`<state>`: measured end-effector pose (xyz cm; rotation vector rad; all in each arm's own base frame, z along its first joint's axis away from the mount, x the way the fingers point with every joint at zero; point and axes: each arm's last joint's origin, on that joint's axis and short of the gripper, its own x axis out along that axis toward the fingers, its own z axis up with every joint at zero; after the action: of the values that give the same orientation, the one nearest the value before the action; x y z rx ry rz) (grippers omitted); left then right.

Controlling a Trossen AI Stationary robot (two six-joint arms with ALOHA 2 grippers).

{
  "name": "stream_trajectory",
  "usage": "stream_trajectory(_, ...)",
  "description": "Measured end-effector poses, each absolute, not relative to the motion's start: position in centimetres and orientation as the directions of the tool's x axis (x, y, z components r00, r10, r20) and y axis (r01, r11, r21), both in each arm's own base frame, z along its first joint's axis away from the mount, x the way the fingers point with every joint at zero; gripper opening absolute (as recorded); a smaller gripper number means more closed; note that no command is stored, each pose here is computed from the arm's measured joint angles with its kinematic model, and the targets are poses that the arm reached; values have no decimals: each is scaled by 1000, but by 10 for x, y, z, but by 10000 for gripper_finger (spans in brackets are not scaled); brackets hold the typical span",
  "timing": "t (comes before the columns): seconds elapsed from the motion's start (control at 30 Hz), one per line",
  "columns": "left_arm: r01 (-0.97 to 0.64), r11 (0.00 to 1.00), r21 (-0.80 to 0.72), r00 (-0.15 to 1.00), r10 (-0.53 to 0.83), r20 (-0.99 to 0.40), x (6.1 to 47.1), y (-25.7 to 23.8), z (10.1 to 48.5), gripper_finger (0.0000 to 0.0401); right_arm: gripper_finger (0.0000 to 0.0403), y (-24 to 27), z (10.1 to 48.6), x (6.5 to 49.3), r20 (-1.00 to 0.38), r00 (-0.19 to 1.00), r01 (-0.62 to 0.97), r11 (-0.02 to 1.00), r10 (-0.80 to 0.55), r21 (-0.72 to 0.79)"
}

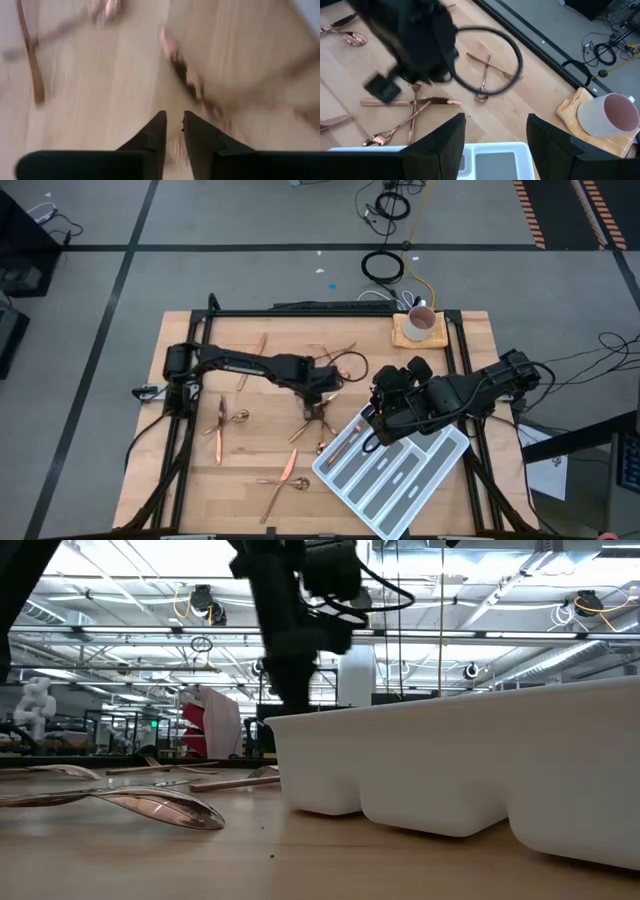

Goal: Sort silverware
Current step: Put the gold knife into the silverware tray

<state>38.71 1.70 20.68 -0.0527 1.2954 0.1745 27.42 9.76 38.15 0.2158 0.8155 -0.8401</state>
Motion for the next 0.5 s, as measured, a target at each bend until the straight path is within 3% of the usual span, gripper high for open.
stream_trajectory(0.17, -212, 977, 15, 261, 71, -963, 356, 7, 229, 125, 217, 100, 381, 273, -718, 396, 727, 673, -573, -135)
stream_trajectory(0.3, -314, 948, -56, 347, 60, -936, 336, 1, 226, 154, 226, 103, 381, 273, -713, 402, 724, 676, -574, -136)
stream_trajectory(0.5, -336, 931, -144, 417, 10, -909, 332, -13, 204, 184, 229, 105, 373, 273, -717, 386, 725, 672, -580, -154)
